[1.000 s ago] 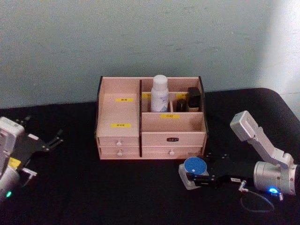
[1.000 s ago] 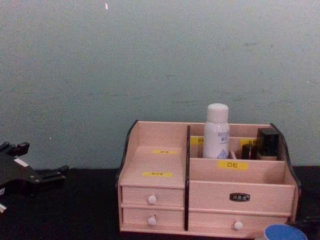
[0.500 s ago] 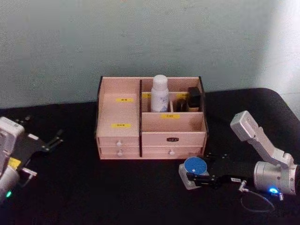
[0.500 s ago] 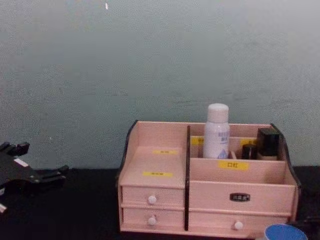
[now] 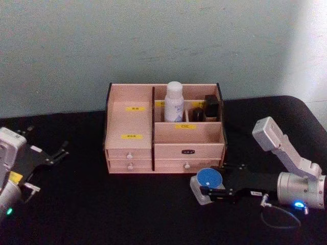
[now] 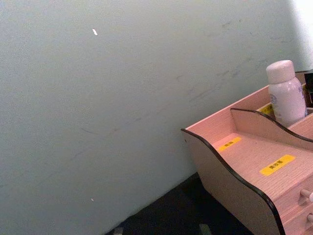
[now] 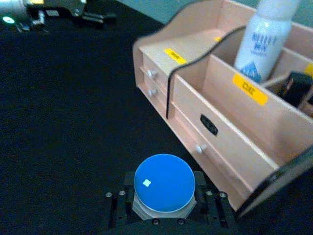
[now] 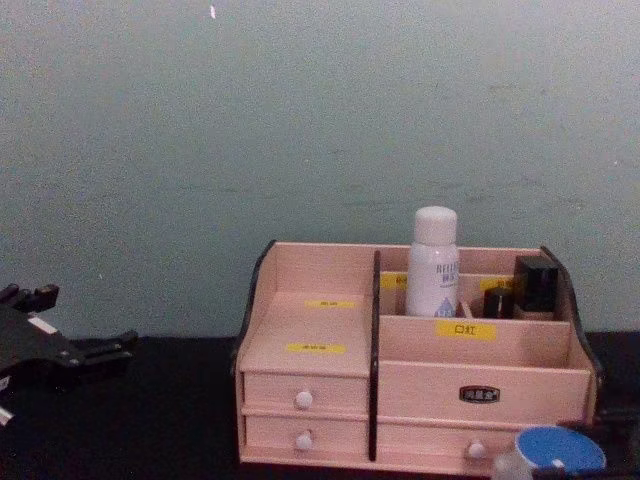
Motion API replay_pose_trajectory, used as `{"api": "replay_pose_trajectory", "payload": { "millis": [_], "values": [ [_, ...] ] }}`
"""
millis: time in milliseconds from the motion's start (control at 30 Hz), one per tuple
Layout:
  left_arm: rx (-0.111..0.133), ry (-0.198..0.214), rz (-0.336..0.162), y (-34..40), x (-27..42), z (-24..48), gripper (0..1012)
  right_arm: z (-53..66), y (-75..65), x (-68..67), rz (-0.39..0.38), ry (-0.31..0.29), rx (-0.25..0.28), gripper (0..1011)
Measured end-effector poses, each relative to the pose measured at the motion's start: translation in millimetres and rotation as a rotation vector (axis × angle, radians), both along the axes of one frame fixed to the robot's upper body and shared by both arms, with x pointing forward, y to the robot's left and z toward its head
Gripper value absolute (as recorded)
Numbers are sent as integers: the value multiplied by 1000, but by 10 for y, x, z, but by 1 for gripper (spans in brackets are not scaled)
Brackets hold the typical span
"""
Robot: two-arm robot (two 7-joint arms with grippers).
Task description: Pick up the facial cleanser and watermelon frost from the table and place them into the tiered storage box.
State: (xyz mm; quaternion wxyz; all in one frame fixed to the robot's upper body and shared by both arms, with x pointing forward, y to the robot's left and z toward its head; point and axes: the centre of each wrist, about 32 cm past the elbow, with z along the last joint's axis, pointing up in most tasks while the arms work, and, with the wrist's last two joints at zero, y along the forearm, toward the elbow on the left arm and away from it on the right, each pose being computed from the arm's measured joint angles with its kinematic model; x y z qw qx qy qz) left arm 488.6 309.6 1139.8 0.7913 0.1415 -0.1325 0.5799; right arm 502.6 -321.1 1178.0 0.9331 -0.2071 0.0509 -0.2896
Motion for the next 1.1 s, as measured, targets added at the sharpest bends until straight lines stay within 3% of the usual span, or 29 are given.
{"api": "replay_pose_trajectory", "payload": {
  "millis": [233,500,900,1100],
  "values": [
    [0,0,0,0,0,0,1001,109,74,56,43,-32,34,717],
    [0,0,0,0,0,0,1001,251,253,172,80,-85,83,717],
    [0,0,0,0,0,0,1001,470,658,488,105,-149,129,717],
    [0,0,0,0,0,0,1001,514,805,652,109,-153,142,717]
  ]
}}
